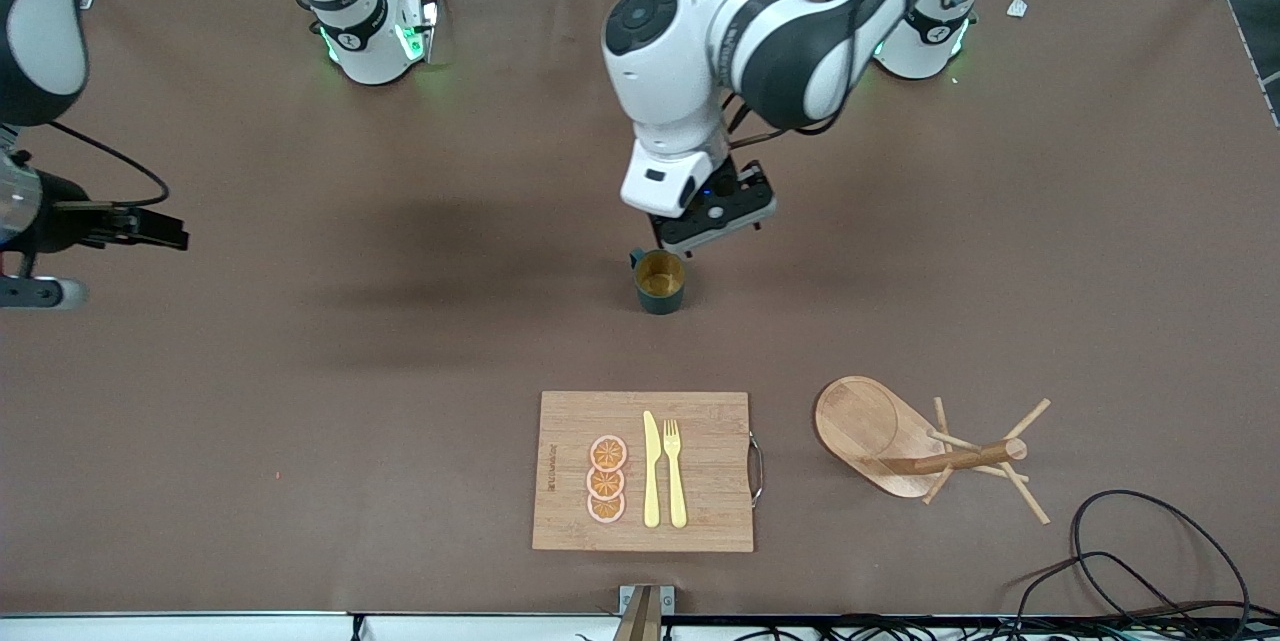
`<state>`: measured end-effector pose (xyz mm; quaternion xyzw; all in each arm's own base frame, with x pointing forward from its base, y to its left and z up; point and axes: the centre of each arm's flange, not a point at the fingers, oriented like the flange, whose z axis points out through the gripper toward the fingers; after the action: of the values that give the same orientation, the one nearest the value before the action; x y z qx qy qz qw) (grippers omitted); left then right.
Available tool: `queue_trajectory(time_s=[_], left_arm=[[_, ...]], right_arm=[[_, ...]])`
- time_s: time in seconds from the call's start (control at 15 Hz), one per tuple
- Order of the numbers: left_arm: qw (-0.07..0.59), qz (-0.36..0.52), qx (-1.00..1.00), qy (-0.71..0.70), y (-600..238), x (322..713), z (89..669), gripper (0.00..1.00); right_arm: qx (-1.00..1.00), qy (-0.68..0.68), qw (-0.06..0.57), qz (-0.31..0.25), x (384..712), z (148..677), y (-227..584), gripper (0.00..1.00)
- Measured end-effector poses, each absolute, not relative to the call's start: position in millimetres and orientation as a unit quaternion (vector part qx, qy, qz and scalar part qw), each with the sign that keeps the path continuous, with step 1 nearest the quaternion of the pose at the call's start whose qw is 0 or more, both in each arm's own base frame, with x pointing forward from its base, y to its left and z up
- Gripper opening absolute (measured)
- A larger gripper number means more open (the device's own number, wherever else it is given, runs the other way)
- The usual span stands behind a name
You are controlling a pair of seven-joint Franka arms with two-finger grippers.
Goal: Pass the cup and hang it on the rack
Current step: 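Lower the left gripper over the mug and grasp its handle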
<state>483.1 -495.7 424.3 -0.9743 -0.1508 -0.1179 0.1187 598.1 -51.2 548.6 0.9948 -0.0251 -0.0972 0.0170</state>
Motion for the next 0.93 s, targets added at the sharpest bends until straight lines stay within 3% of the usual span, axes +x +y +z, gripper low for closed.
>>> queue_trajectory(time_s=[0.4, 0.67, 0.93], left_arm=[[0.117, -0.146, -0.962, -0.198, -567.4, 437.8, 357.2, 0.97], [0.123, -0.173, -0.948, -0.237, -600.1, 394.7, 325.3, 0.79], [0.127, -0.222, -0.927, -0.275, -615.9, 371.6, 290.7, 0.77]], right_arm=[[0.995, -0.030, 0.014, -0.089, 598.4, 555.9, -61.2, 1.00], [0.996, -0.043, -0.010, -0.073, 598.9, 570.5, -71.9, 1.00], [0.996, -0.048, -0.017, -0.076, 597.0, 572.7, -76.8, 1.00]])
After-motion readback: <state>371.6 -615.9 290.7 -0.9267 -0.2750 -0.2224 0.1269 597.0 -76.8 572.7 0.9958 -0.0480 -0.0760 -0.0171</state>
